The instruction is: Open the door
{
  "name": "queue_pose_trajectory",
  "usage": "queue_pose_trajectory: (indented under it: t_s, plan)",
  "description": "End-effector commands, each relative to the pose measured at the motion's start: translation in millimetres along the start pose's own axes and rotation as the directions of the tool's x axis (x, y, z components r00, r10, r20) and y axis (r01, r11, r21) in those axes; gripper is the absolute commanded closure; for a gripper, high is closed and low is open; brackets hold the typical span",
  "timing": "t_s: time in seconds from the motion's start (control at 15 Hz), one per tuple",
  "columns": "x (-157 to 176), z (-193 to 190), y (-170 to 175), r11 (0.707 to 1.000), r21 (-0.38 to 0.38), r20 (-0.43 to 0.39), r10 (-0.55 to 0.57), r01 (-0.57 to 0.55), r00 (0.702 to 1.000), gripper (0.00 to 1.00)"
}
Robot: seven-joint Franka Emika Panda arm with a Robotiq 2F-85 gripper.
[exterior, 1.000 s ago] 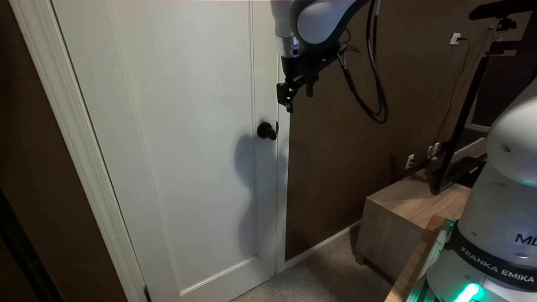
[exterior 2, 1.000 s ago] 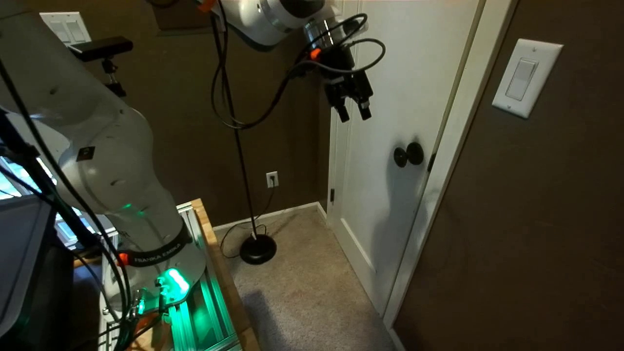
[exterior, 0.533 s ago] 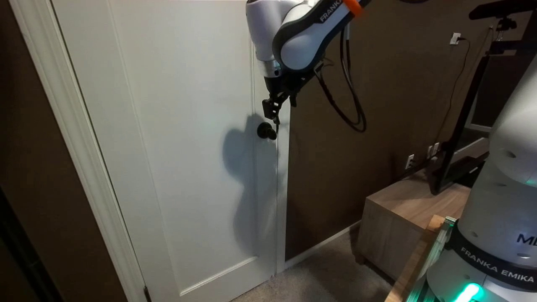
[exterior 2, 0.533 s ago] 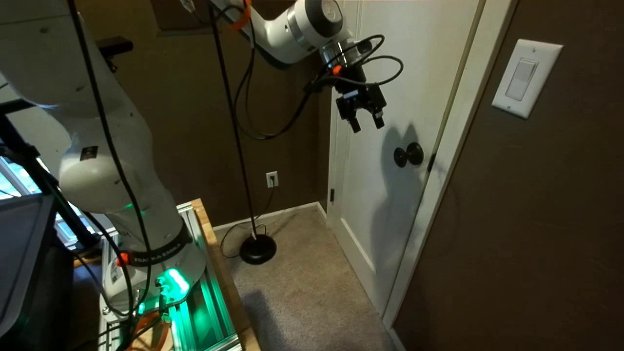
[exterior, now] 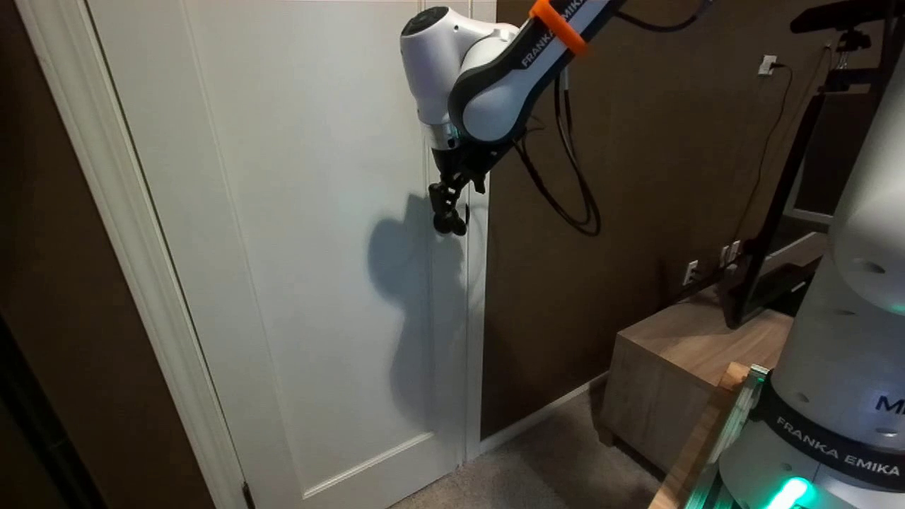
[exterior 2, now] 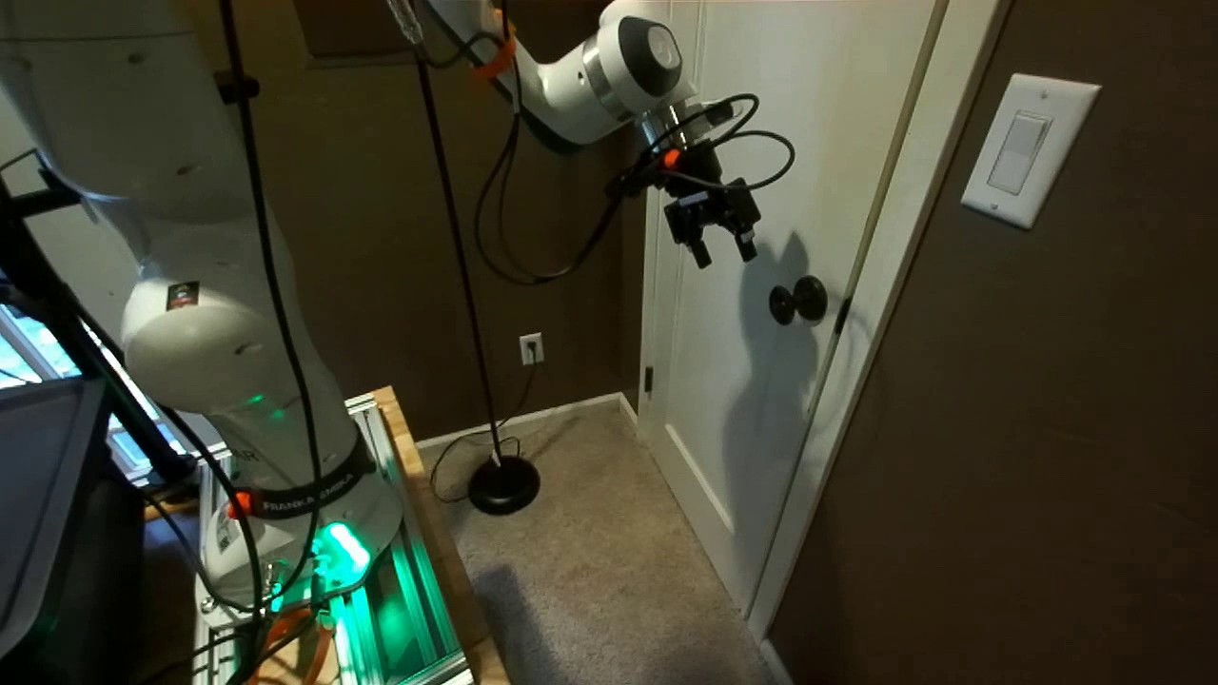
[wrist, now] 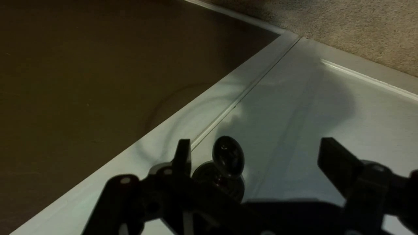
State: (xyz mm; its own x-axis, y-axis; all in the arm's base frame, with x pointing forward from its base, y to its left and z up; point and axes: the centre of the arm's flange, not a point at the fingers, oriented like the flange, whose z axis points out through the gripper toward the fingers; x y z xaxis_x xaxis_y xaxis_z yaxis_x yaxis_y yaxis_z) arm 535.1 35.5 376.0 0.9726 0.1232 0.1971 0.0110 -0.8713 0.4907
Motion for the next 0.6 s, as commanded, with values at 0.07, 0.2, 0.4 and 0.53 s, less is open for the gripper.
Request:
queue_pose_trajectory:
  t_s: [0.07,0.2,0.4,0.53]
  plan:
    - [13,18,0,0.998,-0.027,-0.017,0.05,-0.051,0.999,0.0]
    - [22,38,-1,0.993,-0.068,-0.028,0.094,-0.096,0.995,0.0]
    - [33,58,-6,0.989,-0.09,-0.057,0.116,-0.121,0.992,0.0]
    - [40,70,-14,0.988,-0.095,-0.061,0.118,-0.124,0.991,0.0]
